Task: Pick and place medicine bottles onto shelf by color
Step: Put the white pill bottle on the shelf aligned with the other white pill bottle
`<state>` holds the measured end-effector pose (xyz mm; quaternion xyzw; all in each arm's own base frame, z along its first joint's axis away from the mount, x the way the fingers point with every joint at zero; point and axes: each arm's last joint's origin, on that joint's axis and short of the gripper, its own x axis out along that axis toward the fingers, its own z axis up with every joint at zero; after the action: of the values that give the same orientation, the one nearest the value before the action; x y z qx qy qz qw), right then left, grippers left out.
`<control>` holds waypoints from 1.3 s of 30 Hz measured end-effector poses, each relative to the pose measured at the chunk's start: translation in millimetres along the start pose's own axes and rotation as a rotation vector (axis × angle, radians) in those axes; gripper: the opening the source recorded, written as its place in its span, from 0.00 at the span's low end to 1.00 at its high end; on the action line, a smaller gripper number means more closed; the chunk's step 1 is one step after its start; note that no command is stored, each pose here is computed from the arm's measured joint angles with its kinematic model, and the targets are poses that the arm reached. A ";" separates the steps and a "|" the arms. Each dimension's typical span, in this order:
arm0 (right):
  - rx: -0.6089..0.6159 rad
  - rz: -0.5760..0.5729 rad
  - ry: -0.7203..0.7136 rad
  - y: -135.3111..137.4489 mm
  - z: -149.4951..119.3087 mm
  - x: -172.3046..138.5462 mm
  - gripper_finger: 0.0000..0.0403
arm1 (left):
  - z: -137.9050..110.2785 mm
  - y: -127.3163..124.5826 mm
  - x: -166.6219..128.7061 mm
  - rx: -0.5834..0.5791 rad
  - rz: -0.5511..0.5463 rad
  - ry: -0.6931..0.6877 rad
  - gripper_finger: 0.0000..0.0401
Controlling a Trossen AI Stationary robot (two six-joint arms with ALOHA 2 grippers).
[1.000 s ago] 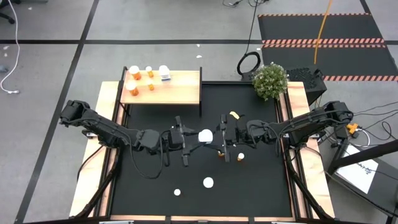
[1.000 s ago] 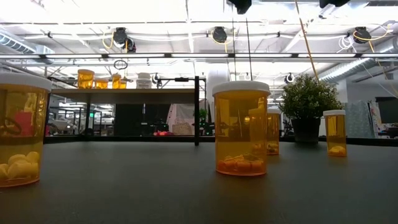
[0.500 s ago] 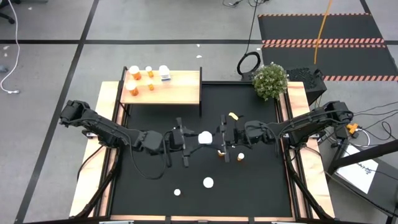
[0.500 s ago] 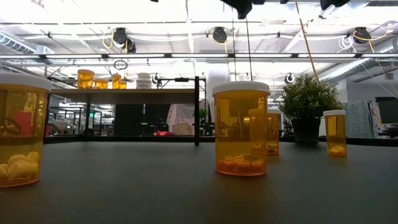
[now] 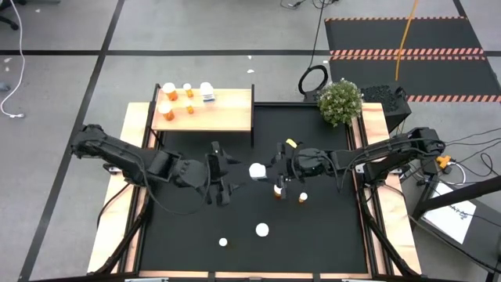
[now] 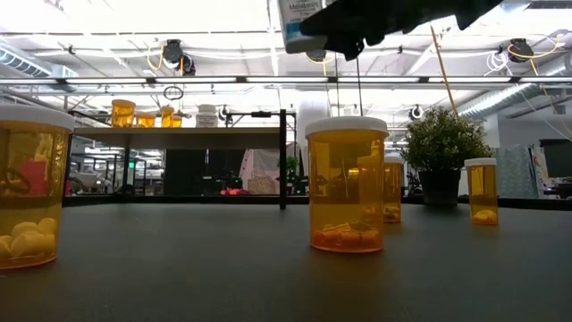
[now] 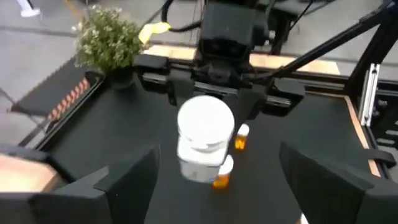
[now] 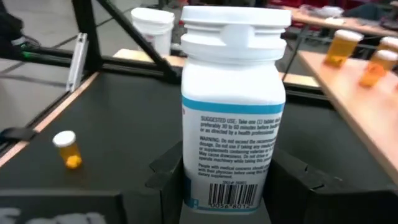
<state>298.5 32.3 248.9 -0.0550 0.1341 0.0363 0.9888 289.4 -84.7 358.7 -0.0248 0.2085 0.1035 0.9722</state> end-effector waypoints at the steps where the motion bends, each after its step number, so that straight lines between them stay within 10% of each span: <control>1: 0.007 0.014 0.003 -0.7 -0.4 0.1 0.41 | 7.8 1.5 -3.6 -0.003 0.006 0.020 0.81; 15: 0.026 0.039 0.030 -4.5 -3.5 0.2 0.41 | 68.9 29.0 -1.4 -0.034 -0.106 0.318 0.76; 39: 0.026 0.036 0.038 -4.6 -4.3 0.2 0.41 | 86.2 27.6 68.5 0.138 -0.100 0.585 0.76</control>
<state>297.9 27.2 245.3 -0.0402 0.1543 0.0512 0.9859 379.2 -36.7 409.1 0.0024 0.4848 0.0297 0.8741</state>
